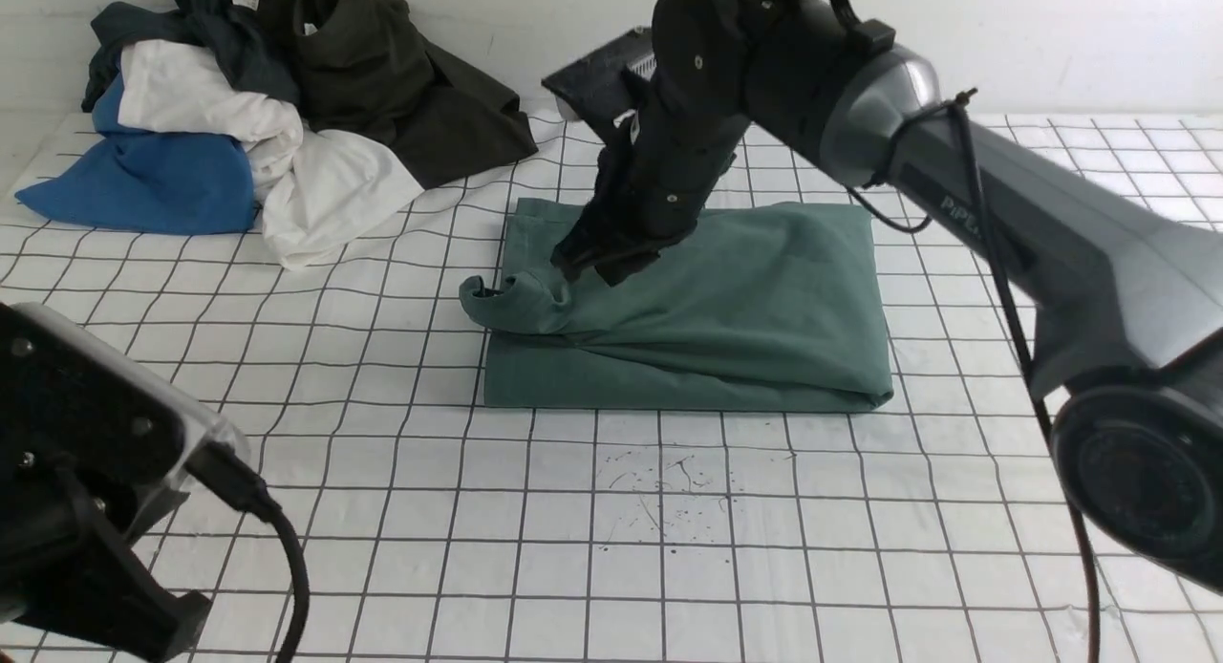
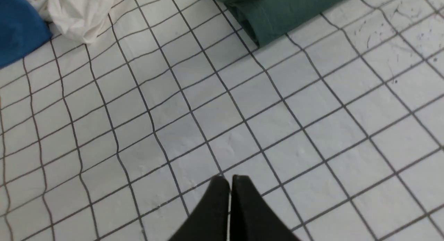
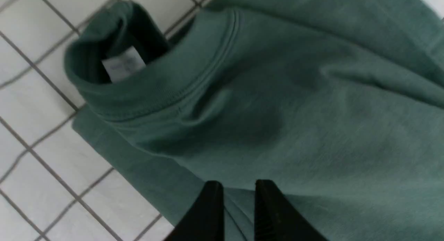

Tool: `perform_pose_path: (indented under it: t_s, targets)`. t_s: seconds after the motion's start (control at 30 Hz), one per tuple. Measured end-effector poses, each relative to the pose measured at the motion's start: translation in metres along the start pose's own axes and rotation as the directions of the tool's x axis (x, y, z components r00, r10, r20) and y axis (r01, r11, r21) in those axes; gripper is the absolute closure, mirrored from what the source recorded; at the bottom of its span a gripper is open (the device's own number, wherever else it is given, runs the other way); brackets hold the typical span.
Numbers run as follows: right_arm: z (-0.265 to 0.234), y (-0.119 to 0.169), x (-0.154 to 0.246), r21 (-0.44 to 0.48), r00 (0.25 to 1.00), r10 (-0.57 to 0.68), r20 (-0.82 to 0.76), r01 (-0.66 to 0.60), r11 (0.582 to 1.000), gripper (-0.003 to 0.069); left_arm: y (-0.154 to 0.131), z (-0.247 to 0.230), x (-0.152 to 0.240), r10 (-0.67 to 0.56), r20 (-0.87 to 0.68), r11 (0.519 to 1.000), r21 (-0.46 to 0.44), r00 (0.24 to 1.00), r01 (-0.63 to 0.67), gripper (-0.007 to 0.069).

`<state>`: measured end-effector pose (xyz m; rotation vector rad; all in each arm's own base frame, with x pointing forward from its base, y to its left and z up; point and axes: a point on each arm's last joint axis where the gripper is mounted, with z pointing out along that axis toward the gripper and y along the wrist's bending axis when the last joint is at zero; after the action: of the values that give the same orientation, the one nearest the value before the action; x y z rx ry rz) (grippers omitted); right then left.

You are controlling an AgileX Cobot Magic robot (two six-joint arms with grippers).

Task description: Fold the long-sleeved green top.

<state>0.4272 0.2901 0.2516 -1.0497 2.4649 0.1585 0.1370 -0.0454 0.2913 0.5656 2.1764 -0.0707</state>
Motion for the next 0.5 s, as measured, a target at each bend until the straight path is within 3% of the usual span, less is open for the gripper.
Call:
perform_pose_path:
  t_s: [0.1, 0.23, 0.37, 0.5]
  targets:
    - [-0.003, 0.000, 0.000, -0.001, 1.000, -0.004, -0.002, 0.004, 1.000, 0.0648, 0.000, 0.005, -0.002, -0.102, -0.019, 0.995, 0.008, 0.995, 0.103, 0.0632]
    - [-0.058, -0.003, -0.008, 0.052, 0.995, -0.047, 0.090, 0.042, 0.998, 0.0671, 0.001, 0.027, -0.032, -0.251, -0.116, 0.965, 0.052, 0.961, 0.258, 0.0632]
    - [-0.115, -0.016, -0.008, 0.108, 0.982, -0.040, 0.182, 0.021, 0.994, 0.0672, 0.003, 0.055, -0.074, -0.281, -0.140, 0.949, 0.106, 0.950, 0.296, 0.0632]
    - [-0.136, -0.045, 0.012, 0.128, 0.985, 0.026, 0.172, -0.048, 0.991, 0.0673, 0.008, 0.097, -0.121, -0.256, -0.135, 0.949, 0.156, 0.957, 0.276, 0.0632]
